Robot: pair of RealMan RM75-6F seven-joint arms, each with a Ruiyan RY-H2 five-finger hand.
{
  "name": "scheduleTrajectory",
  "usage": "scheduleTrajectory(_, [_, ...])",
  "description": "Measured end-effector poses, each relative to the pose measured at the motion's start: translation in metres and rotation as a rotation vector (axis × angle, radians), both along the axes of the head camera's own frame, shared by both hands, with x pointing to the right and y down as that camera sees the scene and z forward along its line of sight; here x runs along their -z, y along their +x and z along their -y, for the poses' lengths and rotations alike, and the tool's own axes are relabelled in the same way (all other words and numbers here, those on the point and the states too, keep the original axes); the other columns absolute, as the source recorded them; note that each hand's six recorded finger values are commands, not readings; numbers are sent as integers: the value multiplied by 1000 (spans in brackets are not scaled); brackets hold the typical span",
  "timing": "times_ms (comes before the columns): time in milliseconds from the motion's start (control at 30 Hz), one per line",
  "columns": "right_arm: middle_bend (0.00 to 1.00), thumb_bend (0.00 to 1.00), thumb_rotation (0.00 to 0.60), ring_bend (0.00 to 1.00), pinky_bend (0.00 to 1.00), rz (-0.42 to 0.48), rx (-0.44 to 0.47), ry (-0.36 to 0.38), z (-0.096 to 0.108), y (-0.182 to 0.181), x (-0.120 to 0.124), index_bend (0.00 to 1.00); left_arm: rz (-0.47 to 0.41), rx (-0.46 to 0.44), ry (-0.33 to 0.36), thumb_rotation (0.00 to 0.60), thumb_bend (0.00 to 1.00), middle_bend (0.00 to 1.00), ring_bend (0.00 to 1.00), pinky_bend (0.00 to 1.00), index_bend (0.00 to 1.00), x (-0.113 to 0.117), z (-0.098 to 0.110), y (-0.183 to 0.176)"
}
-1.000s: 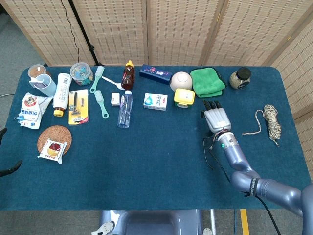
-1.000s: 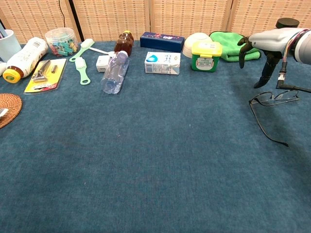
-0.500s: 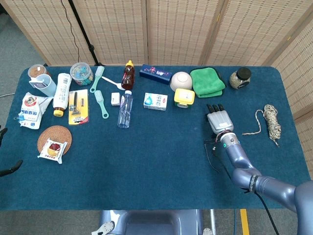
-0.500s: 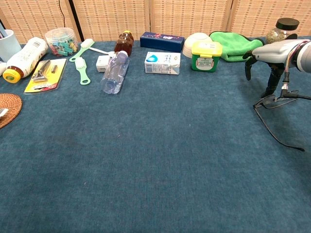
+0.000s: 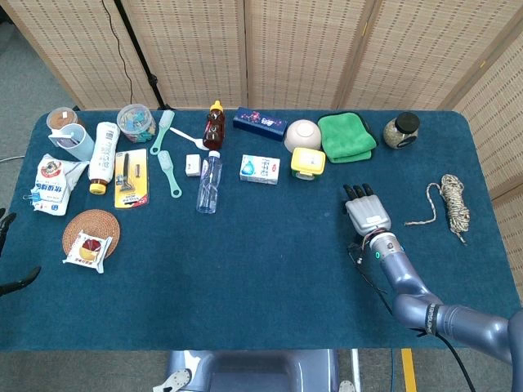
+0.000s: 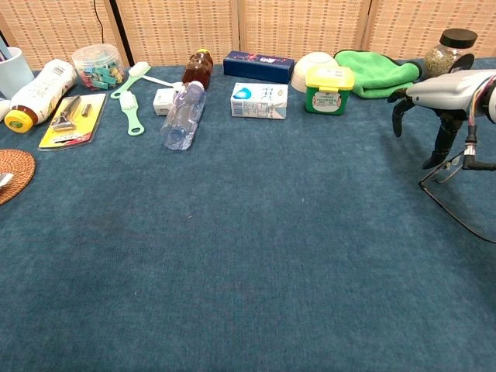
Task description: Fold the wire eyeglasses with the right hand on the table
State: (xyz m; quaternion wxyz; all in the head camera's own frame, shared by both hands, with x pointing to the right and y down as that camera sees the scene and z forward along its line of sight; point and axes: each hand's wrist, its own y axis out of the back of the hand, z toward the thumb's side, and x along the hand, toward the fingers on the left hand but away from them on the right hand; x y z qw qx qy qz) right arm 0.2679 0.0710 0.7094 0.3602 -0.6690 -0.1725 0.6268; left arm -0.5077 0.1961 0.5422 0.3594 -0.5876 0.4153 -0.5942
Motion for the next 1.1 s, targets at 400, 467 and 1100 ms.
scheduleTrajectory(400, [10,129,600,0,0,46,-50,8,-14,1,26,267,-9,-12,-6,441,199,0,0,0,0,-4,2,4])
scheduleTrajectory(467, [8,129,600,0,0,32,-70,7,-19,4,27,264,-12,-15,-5,440,198,0,0,0,0,-5,3,4])
scheduleTrajectory(1100, [0,130,600,0,0,-10,-163,-6,-52,16,26,230,-29,-60,3,441,199,0,0,0,0,-6,13,15])
